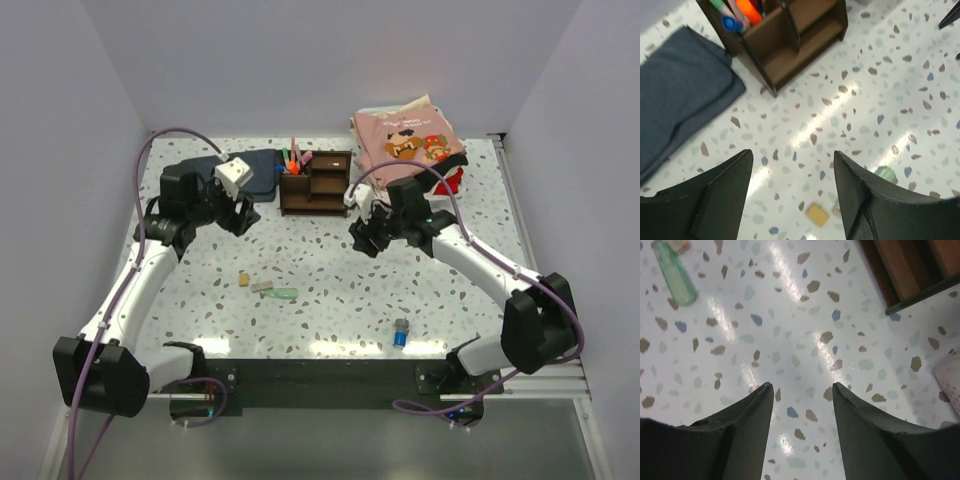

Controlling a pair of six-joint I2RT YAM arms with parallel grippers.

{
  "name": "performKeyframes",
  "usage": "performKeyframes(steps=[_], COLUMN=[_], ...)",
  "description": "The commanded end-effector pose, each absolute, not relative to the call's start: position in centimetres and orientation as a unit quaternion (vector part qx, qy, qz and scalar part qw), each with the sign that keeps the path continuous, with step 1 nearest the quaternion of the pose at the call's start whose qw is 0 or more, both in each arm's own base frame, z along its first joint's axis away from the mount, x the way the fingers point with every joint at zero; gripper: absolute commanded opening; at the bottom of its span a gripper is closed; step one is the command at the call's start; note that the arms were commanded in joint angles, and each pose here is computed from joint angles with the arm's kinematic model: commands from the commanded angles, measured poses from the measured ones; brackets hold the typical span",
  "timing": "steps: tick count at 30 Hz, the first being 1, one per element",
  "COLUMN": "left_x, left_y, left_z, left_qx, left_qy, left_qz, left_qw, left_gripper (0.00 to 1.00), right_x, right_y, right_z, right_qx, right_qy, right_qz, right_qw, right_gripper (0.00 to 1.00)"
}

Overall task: Sort the stationery into containers
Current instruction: Move the stationery to the center of the board.

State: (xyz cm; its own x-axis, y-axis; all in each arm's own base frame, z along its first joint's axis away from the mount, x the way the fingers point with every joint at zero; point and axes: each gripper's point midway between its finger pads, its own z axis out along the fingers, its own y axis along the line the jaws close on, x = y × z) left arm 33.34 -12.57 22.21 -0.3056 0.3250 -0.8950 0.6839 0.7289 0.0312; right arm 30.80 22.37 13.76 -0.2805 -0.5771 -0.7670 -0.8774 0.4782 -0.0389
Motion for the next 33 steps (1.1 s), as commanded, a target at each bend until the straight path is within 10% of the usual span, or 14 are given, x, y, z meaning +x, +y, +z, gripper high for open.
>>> performKeyframes(steps=[1,11,33], left_x=[31.3,34.0,34.5], left_y=[-11.2,-11.2,-11.3], left_z=[21.6,21.7,20.6], left_qx=[0.324,0.318,0.296], left_qy=[0.803,0.800,0.814], left_qz=[-0.155,-0.144,-0.155], left_qw=[0.475,0.488,0.475], left_gripper=[0.70,0.70,0.70], right_x=[23.4,14.5,9.6], right_y=[18.4,15.1,13.7], right_z=[12.4,10.8,5.7], right_qx=[-0.650,-0.902,-0.965], right_qy=[0.685,0.373,0.202], right_qz=[0.194,0.142,0.169], right_qw=[0.264,0.162,0.004], right_gripper=[0.54,0.60,0.60])
